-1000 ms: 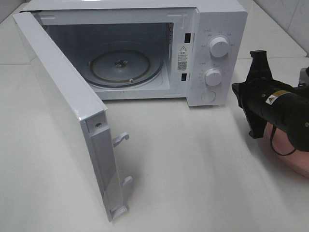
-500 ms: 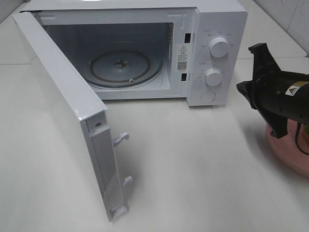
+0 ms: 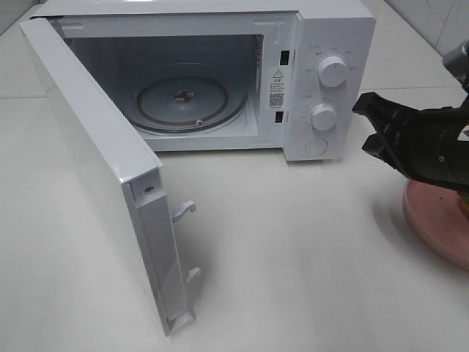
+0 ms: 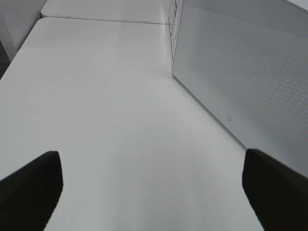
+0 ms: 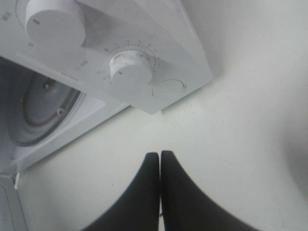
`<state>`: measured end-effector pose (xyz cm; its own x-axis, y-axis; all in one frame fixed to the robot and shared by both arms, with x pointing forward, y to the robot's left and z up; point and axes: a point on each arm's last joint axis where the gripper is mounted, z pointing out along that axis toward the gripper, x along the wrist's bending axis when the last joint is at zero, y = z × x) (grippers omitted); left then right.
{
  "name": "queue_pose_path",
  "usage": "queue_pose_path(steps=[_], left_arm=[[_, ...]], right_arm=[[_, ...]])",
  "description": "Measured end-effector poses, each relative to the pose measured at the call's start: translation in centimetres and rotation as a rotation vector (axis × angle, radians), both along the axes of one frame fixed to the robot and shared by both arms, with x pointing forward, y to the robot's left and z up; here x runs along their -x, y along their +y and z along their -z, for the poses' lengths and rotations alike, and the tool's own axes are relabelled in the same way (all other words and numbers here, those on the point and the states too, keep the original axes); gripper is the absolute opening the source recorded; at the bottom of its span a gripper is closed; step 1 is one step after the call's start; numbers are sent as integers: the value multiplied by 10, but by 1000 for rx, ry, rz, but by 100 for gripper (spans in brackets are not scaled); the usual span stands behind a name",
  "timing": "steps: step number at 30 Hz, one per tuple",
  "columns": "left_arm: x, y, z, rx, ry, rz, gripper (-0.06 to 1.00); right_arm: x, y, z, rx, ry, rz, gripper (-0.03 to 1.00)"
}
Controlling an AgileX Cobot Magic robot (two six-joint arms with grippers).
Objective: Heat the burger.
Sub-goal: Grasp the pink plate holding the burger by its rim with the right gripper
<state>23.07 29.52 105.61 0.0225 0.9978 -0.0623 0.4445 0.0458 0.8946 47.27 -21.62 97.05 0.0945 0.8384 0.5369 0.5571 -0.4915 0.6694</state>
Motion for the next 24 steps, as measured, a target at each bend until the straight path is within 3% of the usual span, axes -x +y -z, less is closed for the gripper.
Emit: queue_pose_path(steps=[12,14,17,19,23,24], left_arm=[[0,0,0,0,0,0,93],[0,0,0,0,0,0,93],[0,0,0,0,0,0,93],[0,0,0,0,0,0,93],[0,0,0,0,0,0,93],[0,0,0,0,0,0,93]], right_arm=[[4,6,-3,249,118,-239,0],[0,10,-12,330,146,-328,0],[-1,11,-14,354,158,-352,0],[-2,11,-23,454,224,-433,2],[-4,10,-29,504,251,-463,7],[-5,8,-34,554,281,-490,14]])
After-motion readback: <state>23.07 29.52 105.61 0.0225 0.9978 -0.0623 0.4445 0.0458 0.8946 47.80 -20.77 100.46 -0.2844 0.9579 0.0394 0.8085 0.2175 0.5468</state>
